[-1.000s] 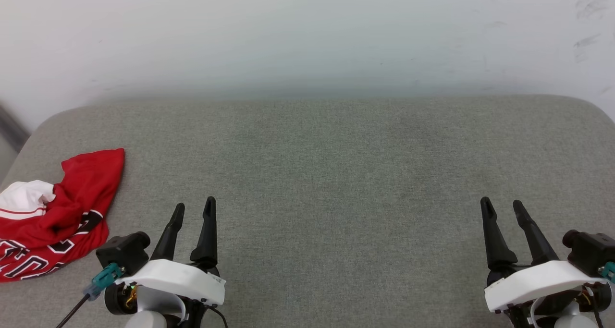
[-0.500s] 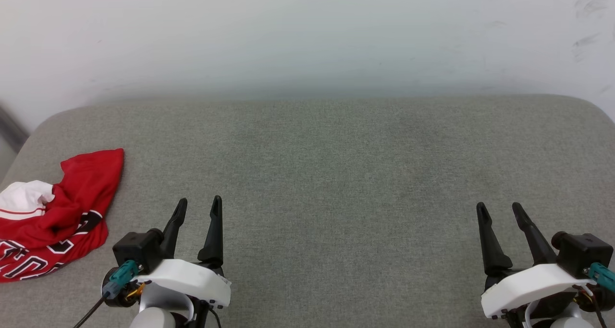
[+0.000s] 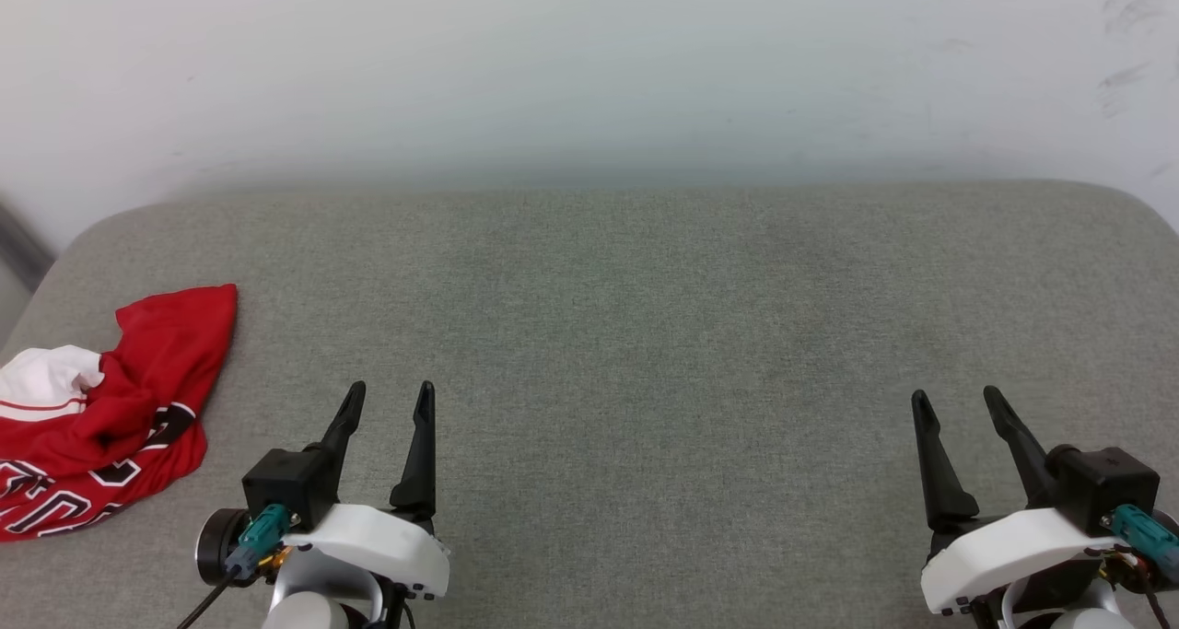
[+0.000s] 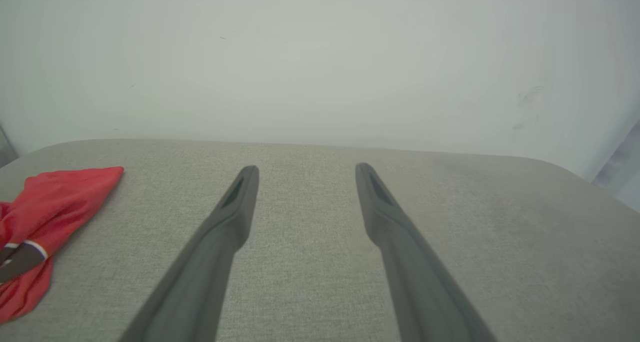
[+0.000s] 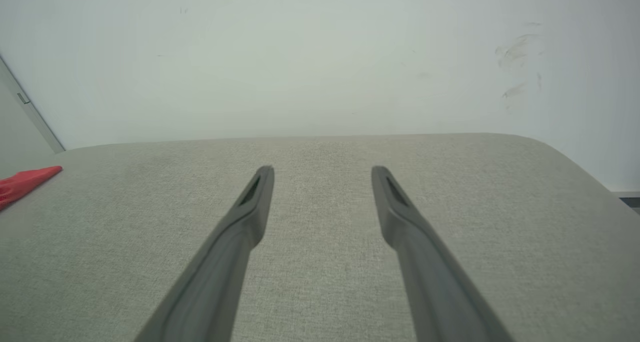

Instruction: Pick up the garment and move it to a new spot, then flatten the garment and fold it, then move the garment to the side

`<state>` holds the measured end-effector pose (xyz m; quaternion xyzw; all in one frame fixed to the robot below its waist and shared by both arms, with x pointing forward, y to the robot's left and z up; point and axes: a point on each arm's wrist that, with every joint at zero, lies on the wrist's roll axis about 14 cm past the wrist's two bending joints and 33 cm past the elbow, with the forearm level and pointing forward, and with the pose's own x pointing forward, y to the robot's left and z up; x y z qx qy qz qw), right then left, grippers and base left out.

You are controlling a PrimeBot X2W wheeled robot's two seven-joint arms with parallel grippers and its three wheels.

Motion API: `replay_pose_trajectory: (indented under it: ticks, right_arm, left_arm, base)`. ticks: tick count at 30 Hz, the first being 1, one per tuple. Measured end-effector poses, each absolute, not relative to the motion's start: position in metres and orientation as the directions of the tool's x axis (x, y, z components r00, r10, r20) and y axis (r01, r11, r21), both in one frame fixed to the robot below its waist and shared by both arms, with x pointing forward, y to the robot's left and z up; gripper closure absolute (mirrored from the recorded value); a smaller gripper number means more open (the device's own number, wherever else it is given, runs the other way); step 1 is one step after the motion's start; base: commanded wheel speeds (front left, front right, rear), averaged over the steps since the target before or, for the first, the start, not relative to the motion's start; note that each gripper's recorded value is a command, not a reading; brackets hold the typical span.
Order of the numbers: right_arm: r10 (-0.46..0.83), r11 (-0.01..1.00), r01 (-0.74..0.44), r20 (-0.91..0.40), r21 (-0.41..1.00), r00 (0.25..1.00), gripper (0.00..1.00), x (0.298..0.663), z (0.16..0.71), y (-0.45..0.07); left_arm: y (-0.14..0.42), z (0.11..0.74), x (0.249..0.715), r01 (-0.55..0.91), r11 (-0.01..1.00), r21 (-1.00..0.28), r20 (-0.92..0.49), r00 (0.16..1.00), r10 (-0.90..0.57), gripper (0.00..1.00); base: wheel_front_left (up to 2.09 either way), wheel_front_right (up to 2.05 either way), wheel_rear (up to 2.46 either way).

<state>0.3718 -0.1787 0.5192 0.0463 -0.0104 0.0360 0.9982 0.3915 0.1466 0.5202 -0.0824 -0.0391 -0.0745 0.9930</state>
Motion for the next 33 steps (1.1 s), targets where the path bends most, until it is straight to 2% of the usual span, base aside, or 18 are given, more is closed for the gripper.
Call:
replay_pose_trajectory:
  ticks: [22, 33]
  right_arm:
    - [0.056, 0.998, -0.056, 0.046, 0.012, 0.997, 0.0, 0.3721, 0.5197, -0.1853]
    - [0.056, 0.998, -0.058, 0.04, 0.039, 0.998, 0.0, 0.375, 0.5161, -0.1845]
  left_arm:
    - [0.14, 0.5113, 0.3898, 0.169, 0.985, -0.029, 0.081, 0.983, -0.167, 0.0]
    - [0.1454, 0.5113, 0.387, 0.144, 0.988, -0.053, 0.083, 0.987, -0.139, 0.0]
  base:
    - [0.0, 0.0, 0.0]
    - [0.0, 0.0, 0.0]
